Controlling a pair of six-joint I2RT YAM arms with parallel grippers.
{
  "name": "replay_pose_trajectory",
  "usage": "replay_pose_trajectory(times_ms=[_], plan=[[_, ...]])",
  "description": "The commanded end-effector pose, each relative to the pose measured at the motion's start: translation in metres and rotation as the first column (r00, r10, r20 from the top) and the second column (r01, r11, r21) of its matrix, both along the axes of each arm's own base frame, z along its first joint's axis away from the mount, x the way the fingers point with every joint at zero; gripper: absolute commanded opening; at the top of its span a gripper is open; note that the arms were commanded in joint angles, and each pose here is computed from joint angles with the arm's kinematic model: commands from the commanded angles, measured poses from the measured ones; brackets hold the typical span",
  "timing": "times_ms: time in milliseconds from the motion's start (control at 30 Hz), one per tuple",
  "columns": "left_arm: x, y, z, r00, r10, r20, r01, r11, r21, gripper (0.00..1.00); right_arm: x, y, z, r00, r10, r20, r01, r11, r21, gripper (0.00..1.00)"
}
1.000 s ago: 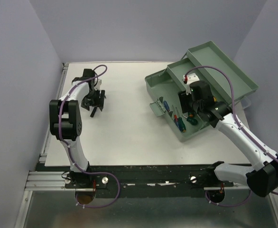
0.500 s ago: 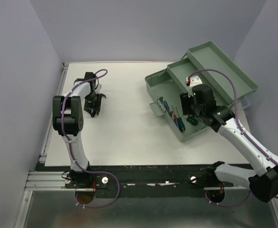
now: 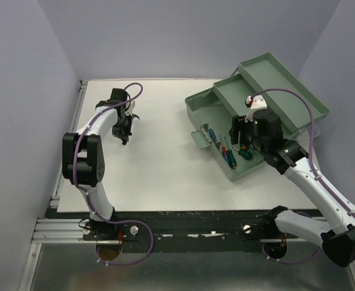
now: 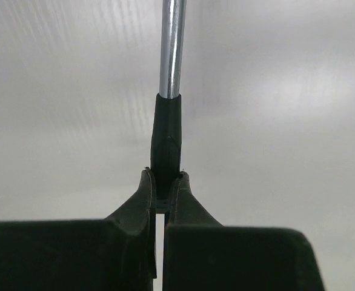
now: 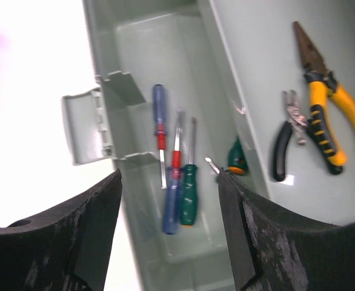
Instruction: Pack the tool kit
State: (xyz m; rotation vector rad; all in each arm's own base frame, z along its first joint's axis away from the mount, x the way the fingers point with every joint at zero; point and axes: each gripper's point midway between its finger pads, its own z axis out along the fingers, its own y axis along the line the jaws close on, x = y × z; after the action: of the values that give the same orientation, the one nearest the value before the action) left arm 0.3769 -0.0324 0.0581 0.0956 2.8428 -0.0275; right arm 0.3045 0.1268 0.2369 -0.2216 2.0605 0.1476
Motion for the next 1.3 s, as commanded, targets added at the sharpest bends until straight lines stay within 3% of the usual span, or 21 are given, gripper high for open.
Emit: replay_pose_trajectory(times_ms=[0,133,267,400,700,933,1067,1133,1233,1267], plan=[[0.022,-0.063,0.096,0.924,-0.074,0.375,0.141,0.978,-0.155,0.00,-0.006,0.039,0.011,0.997,0.076,-0.024,-0.069,0.970,0.233,0.72],[0.001,-0.130,0.131,0.855,-0.172,0.490,0.325,0.913,-0.248,0.00,-0.006,0.079,0.028,0.987,0.163,0.006,-0.152,0.906,0.396,0.70],[-0.032,-0.197,0.157,0.796,-0.220,0.564,0.502,0.761,-0.411,0.00,-0.005,0.117,0.042,0.973,0.230,0.029,-0.212,0.832,0.513,0.67],[-0.066,-0.240,0.168,0.754,-0.288,0.590,0.611,0.636,-0.471,0.00,-0.004,0.150,0.054,0.963,0.263,0.063,-0.251,0.782,0.571,0.66],[-0.108,-0.275,0.193,0.708,-0.308,0.636,0.690,0.495,-0.528,0.00,0.005,0.159,0.025,0.987,0.158,0.014,-0.146,0.871,0.469,0.63],[-0.125,-0.289,0.197,0.695,-0.324,0.642,0.712,0.435,-0.552,0.00,0.009,0.154,0.014,0.995,0.104,0.003,-0.093,0.881,0.464,0.59],[-0.130,-0.291,0.200,0.681,-0.329,0.654,0.726,0.418,-0.545,0.00,0.012,0.153,0.015,0.995,0.093,0.020,-0.091,0.879,0.468,0.45],[-0.131,-0.291,0.202,0.673,-0.324,0.665,0.733,0.413,-0.541,0.00,0.013,0.154,0.016,0.995,0.096,0.025,-0.096,0.879,0.468,0.33],[-0.135,-0.293,0.206,0.658,-0.336,0.673,0.749,0.385,-0.539,0.00,0.013,0.151,0.020,0.995,0.095,0.043,-0.104,0.890,0.443,0.01],[-0.137,-0.294,0.209,0.648,-0.344,0.680,0.759,0.370,-0.536,0.01,0.015,0.146,0.024,0.994,0.086,0.063,-0.105,0.902,0.418,0.01]])
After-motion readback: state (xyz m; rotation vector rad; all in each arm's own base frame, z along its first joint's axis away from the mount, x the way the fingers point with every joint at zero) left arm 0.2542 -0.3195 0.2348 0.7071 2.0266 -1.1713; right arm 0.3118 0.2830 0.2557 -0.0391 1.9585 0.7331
